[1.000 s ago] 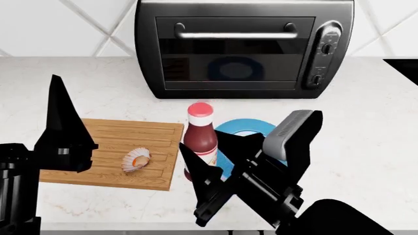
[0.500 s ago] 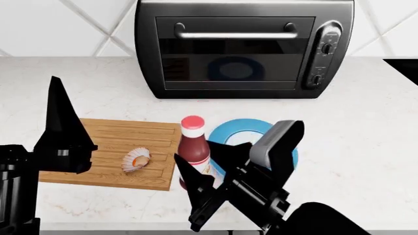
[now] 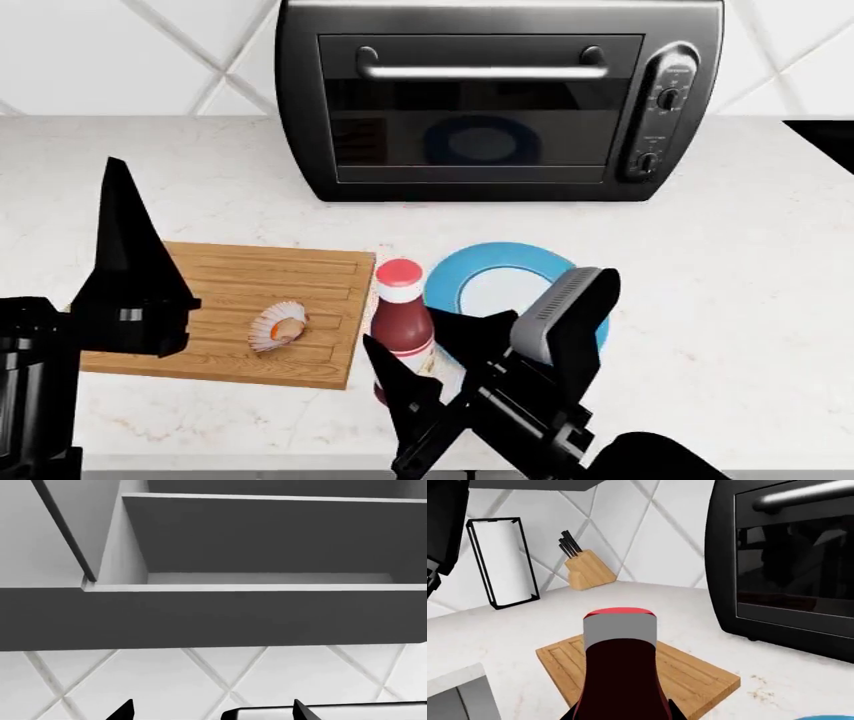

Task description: Pick the scallop from the plate and place it on the cutting board. Then pick the condiment bottle from the cabinet and place it next to the cutting board.

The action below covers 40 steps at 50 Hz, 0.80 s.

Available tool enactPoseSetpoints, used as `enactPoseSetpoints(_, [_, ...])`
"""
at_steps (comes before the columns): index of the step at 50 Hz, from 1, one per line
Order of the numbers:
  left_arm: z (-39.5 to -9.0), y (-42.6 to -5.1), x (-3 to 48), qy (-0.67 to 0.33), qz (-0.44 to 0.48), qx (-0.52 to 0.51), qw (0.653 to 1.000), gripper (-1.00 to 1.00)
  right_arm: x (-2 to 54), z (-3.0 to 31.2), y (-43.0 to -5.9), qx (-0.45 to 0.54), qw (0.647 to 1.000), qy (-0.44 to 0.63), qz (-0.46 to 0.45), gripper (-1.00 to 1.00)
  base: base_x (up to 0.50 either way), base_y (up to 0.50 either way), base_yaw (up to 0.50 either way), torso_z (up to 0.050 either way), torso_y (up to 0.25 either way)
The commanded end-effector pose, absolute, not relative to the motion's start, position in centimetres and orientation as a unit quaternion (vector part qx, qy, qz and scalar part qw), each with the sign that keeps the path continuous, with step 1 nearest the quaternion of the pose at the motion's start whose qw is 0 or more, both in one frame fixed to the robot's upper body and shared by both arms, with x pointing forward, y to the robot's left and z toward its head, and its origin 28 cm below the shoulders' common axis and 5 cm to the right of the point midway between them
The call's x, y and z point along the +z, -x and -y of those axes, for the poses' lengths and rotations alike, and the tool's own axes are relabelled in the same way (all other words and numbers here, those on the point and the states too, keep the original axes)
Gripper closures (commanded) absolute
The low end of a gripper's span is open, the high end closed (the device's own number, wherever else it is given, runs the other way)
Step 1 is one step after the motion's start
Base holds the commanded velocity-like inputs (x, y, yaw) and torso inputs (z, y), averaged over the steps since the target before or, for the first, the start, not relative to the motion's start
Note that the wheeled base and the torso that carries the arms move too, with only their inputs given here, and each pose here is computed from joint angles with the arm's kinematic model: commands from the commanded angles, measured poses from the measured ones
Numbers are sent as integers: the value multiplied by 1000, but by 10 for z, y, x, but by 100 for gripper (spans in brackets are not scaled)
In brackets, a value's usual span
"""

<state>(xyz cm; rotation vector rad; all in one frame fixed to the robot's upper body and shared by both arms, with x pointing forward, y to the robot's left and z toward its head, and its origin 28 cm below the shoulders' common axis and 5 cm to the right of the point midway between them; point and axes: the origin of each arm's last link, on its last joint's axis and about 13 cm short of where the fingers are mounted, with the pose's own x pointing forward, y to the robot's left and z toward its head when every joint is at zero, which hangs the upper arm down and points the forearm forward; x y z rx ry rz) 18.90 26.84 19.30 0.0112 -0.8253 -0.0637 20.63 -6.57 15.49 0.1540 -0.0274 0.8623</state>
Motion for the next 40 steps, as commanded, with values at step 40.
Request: enactPoseSetpoints(40, [-270,-186,193,-12,405,-31,914,-100,136,57,-225,431,900,-56,23,100,0,0,0,0,0])
